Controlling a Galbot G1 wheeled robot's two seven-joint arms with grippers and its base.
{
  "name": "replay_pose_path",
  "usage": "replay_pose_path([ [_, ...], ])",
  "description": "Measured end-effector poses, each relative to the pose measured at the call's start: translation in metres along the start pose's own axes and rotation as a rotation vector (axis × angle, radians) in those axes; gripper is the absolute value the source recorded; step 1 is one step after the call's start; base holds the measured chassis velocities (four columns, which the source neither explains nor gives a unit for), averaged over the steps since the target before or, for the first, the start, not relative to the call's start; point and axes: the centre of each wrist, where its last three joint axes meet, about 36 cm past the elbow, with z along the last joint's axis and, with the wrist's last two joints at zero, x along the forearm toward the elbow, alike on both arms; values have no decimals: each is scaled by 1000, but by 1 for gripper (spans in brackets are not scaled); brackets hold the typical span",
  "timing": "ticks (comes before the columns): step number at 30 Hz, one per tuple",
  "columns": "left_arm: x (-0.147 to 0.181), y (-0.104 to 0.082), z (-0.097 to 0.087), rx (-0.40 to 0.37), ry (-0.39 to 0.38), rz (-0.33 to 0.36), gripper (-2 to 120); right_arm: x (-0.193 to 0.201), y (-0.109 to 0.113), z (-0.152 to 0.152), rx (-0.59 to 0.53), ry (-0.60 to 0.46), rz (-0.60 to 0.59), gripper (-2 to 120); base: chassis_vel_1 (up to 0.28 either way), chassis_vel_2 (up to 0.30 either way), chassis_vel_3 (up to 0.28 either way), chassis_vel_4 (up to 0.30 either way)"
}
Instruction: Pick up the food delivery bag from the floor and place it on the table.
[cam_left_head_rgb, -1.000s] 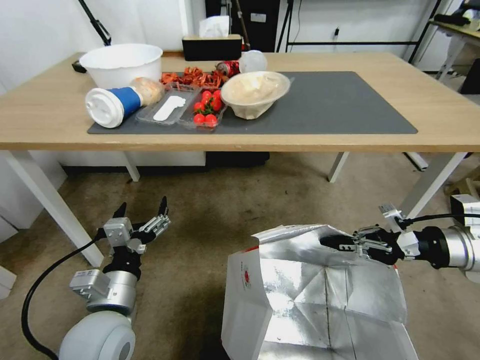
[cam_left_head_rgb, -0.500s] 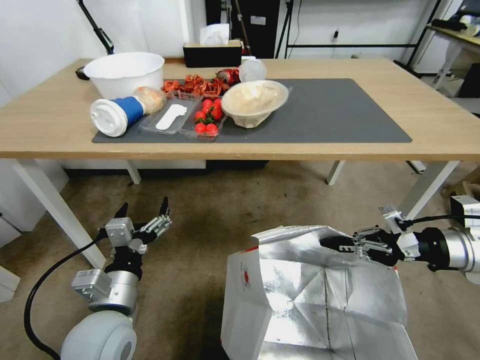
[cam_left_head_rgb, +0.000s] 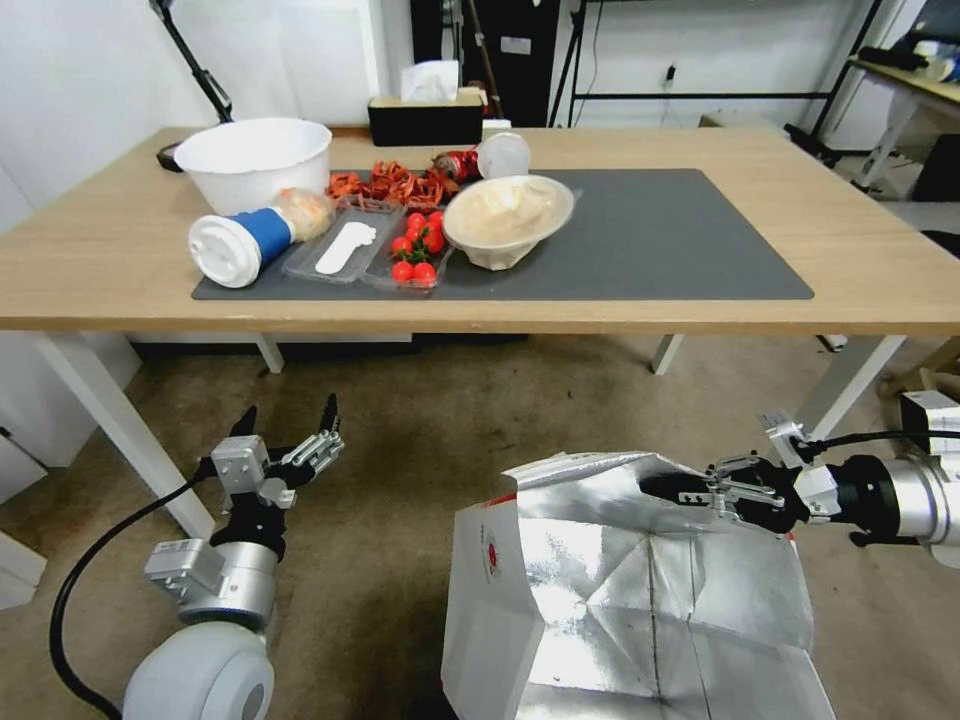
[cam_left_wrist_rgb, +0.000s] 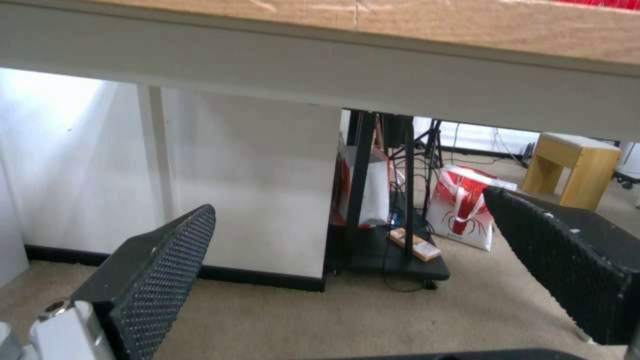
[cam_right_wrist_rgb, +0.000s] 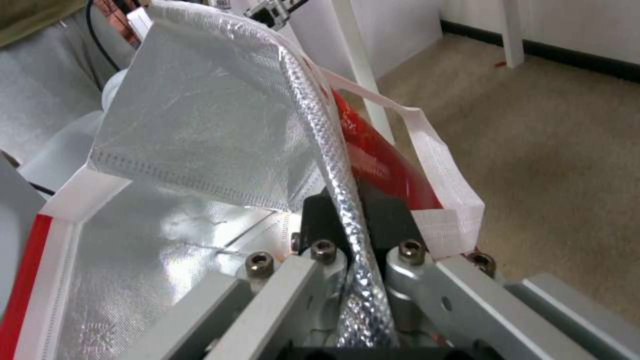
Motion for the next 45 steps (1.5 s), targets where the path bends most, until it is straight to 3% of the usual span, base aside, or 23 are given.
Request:
replay_pose_path([
  [45, 0, 0, 1, -1, 1, -4, 100, 0, 0, -2, 5, 6, -8, 0, 0, 0, 0, 0],
])
